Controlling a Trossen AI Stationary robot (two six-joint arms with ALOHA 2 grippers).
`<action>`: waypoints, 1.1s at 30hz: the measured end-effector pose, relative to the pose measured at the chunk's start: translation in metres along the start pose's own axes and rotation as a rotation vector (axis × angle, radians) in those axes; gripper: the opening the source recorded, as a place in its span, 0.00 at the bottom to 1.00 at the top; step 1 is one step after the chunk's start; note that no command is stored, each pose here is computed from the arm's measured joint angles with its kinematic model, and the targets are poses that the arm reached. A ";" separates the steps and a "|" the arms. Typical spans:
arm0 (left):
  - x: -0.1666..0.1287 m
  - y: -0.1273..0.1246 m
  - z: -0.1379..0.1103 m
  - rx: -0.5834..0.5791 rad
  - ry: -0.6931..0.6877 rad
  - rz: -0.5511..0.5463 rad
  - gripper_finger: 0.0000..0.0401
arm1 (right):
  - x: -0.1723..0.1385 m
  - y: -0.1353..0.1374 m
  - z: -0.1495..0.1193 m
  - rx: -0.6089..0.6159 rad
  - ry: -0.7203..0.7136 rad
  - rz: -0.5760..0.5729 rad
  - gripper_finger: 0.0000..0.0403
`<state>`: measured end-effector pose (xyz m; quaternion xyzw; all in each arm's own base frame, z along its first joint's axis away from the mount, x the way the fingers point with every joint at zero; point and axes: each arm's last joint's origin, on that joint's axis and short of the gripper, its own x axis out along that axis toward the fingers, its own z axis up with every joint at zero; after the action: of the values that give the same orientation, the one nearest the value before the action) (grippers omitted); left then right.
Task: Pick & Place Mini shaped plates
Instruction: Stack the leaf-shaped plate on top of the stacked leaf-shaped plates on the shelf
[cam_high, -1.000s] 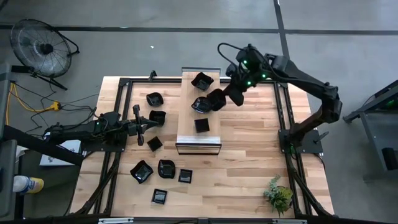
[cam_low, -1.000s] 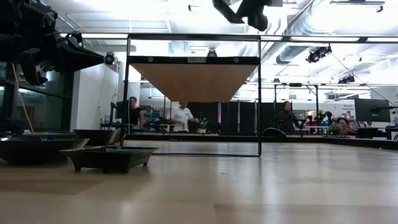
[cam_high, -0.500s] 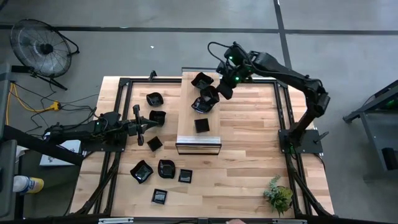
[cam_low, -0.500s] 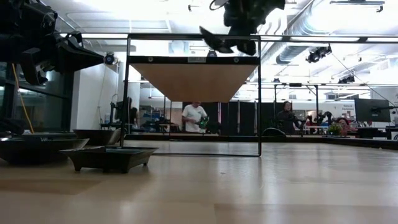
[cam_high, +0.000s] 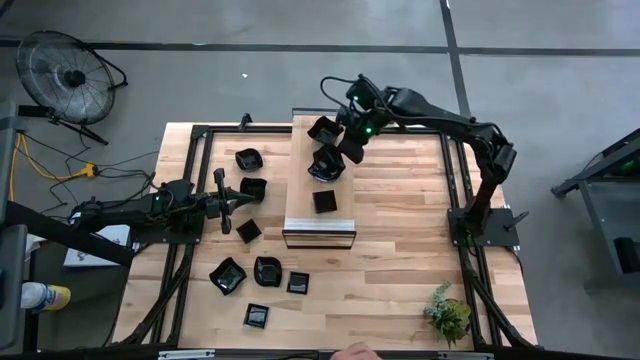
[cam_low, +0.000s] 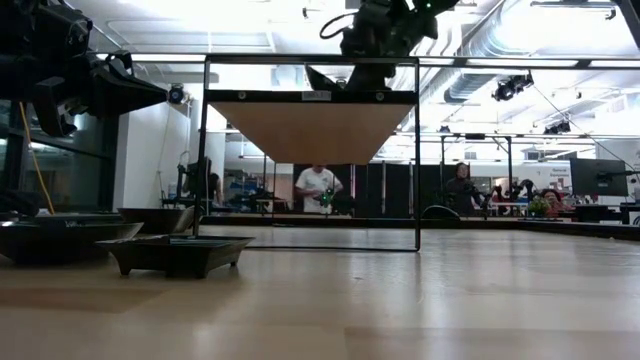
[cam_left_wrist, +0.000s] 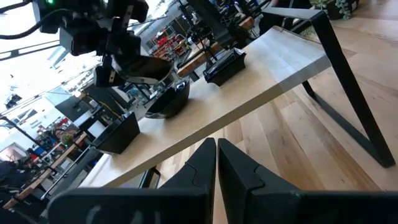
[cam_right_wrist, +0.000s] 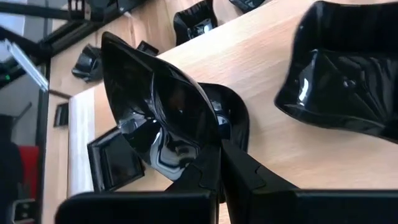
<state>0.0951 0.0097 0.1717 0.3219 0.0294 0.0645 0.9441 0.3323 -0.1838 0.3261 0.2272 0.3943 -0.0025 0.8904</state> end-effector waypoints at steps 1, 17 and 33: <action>0.000 0.000 0.000 0.000 0.000 0.000 0.03 | 0.001 0.001 0.000 -0.025 0.002 0.001 0.00; 0.000 0.000 0.000 0.000 0.000 0.000 0.03 | 0.000 0.010 0.021 -0.050 0.133 -0.082 0.00; 0.000 0.000 0.000 0.000 0.000 0.001 0.03 | 0.022 0.015 0.044 -0.034 0.258 -0.086 0.00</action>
<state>0.0951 0.0097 0.1719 0.3219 0.0291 0.0648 0.9441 0.3813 -0.1841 0.3420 0.1934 0.5147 -0.0046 0.8353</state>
